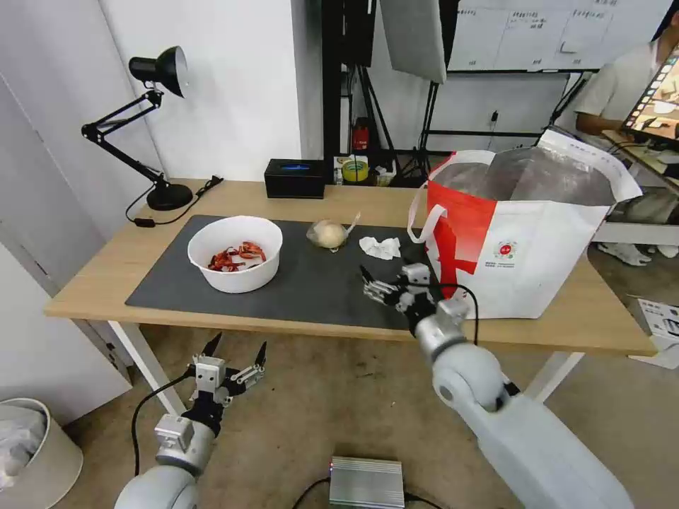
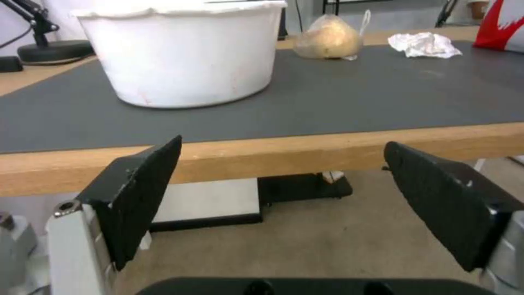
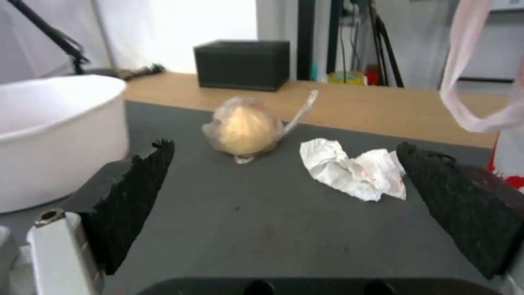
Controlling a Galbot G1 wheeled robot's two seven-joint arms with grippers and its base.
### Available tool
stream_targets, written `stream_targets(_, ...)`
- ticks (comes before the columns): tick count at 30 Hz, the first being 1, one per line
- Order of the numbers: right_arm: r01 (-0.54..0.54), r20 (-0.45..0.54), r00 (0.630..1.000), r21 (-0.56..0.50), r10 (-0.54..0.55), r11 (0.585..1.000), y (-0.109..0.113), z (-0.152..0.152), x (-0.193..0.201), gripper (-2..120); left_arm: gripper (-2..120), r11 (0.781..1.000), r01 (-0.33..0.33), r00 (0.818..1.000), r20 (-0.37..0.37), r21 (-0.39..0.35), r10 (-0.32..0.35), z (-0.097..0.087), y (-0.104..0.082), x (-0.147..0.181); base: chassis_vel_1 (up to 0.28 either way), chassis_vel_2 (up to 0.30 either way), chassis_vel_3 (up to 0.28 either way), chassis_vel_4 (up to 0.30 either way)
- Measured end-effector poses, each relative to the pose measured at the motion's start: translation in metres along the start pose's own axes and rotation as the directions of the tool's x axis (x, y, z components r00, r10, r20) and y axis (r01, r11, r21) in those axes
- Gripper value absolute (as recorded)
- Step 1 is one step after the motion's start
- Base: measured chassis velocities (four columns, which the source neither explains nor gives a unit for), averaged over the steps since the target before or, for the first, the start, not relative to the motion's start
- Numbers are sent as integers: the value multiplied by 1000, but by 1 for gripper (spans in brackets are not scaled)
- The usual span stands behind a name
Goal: Pick up the trash from the table and place it into the takeout bag.
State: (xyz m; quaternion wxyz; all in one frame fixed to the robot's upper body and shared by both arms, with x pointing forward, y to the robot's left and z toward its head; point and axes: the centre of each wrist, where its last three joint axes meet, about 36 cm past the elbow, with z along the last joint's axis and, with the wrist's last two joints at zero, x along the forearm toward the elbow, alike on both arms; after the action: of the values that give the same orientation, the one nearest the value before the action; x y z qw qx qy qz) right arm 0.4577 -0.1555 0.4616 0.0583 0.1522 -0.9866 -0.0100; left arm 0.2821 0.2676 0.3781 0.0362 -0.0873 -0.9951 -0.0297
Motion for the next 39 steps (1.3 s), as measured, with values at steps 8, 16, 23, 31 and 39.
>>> stream_targets(8, -93, -66, 993, 59, 96, 994, 9, -20, -60, 100, 100, 1000, 9, 1000, 1, 3, -9, -1, 1, 3, 0, 0, 0, 0)
stream_targets(16, -195, -132, 969, 109, 208, 975, 9, -25, -121, 100, 100, 1000, 12, 1000, -3, 2, -12, 1, 2, 2, 0, 0, 0, 0)
stream_targets(23, -237, -183, 950, 110, 254, 965, 10, -14, -152, 100, 100, 1000, 12, 1000, -4, 0, -12, 2, 2, 1, 0, 0, 0, 0)
stream_targets(31, -270, -225, 930, 123, 292, 955, 12, 1, -172, 100, 100, 1000, 11, 1000, -4, 2, -11, 4, 2, 1, 0, 0, 0, 0)
stream_targets(39, -277, -241, 923, 118, 298, 954, 14, 5, -179, 100, 100, 1000, 10, 1000, 1, 5, -10, 7, 1, 2, 0, 0, 0, 0)
